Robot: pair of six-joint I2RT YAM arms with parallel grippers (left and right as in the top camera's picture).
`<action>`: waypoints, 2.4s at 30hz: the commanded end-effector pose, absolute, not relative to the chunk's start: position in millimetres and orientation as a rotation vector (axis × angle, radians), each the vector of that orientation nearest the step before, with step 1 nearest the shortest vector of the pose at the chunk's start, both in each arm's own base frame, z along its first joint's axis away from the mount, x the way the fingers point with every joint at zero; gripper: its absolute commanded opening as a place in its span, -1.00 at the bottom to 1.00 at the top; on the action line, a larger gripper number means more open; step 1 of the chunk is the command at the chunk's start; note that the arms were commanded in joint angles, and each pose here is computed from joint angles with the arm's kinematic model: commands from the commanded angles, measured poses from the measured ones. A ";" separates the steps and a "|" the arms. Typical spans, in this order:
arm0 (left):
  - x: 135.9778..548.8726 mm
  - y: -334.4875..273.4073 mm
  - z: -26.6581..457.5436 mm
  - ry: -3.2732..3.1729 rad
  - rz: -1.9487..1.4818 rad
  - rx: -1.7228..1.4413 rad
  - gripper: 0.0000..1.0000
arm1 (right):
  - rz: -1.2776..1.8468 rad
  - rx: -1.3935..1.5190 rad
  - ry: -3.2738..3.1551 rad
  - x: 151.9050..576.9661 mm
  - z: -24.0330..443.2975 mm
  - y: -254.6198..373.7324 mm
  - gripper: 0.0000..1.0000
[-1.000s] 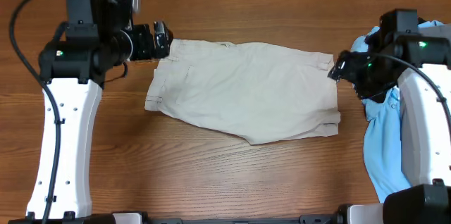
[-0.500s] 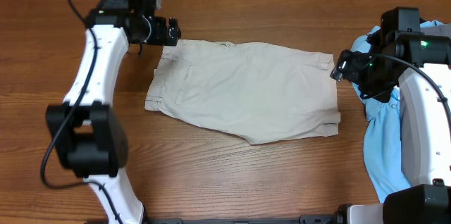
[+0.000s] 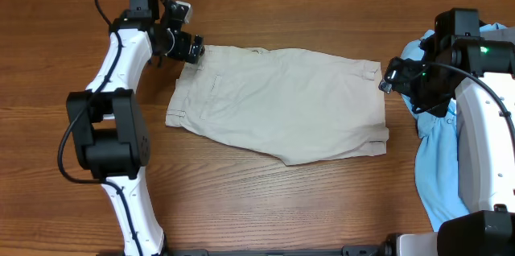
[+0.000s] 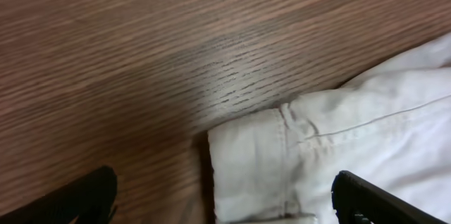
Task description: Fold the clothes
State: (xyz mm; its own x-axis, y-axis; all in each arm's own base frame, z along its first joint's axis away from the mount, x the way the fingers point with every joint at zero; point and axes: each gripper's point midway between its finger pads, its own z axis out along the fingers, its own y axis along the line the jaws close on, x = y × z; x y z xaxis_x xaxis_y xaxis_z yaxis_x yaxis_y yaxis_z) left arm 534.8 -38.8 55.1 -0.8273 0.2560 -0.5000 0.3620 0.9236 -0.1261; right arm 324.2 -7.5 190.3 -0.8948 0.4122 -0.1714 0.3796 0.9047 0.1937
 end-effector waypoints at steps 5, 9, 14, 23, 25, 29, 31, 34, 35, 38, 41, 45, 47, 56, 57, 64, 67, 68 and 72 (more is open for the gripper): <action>540.7 -52.1 24.6 2.578 -0.409 0.519 0.98 | 0.188 0.601 2.850 324.7 190.9 -13.9 0.81; 542.5 -54.8 23.7 2.569 -0.411 0.526 0.75 | 0.183 0.601 2.850 324.7 190.8 -14.5 0.82; 538.5 -70.9 26.2 2.555 -0.487 0.553 0.38 | 0.184 0.601 2.851 324.5 190.8 -14.4 0.81; 540.6 -78.3 42.5 2.556 -0.505 0.502 -0.73 | 0.184 0.600 2.847 325.4 191.0 -14.5 0.82; 542.7 -78.0 55.6 2.546 -0.506 0.477 -0.92 | 0.184 0.598 2.840 327.0 191.4 -14.7 0.79; 543.4 -78.2 88.4 2.503 -0.493 0.471 -0.92 | 0.193 0.580 2.800 337.9 193.6 -15.2 0.68; 541.8 -78.8 98.7 2.496 -0.495 0.454 -0.92 | 0.224 0.497 2.788 346.2 194.4 -11.2 0.68; 535.5 -78.5 103.1 2.525 -0.515 0.406 -0.91 | 0.256 0.395 2.775 363.1 187.5 -7.3 0.68; 533.3 -78.5 101.9 2.536 -0.519 0.404 -0.92 | 0.253 0.375 2.775 367.9 183.8 -7.7 0.68; 526.4 -78.2 98.3 2.569 -0.529 0.398 -0.92 | 0.251 0.358 2.770 385.0 169.8 -9.2 0.68; 522.3 -78.2 96.3 2.588 -0.536 0.395 -0.92 | 0.294 0.363 2.792 392.7 155.0 -5.0 0.79; 521.1 -78.1 95.7 2.594 -0.536 0.394 -0.92 | 0.289 0.338 2.787 401.0 148.1 -6.9 0.54; 521.2 -78.1 95.7 2.593 -0.536 0.394 -0.92 | 0.291 0.368 2.767 410.6 142.3 -11.6 0.38; 520.7 -76.6 95.0 2.599 -0.528 0.391 -0.92 | 0.450 0.538 2.797 438.2 79.0 -18.4 -0.03; 520.7 -76.6 95.0 2.599 -0.528 0.391 -0.92 | 0.468 0.535 2.796 442.1 72.3 -17.0 -0.03; 520.5 -76.5 94.8 2.600 -0.528 0.390 -0.91 | 0.594 0.521 2.744 467.2 47.5 -6.4 0.05; 519.8 -76.4 94.4 2.604 -0.528 0.390 -0.91 | 0.591 0.531 2.737 470.1 44.1 -7.4 0.06; 519.4 -76.2 94.1 2.606 -0.527 0.390 -0.90 | 0.587 0.531 2.735 470.7 44.1 -7.9 0.07; 519.4 -75.9 94.0 2.607 -0.525 0.390 -0.90 | 0.517 0.594 2.740 470.0 40.6 -16.8 0.07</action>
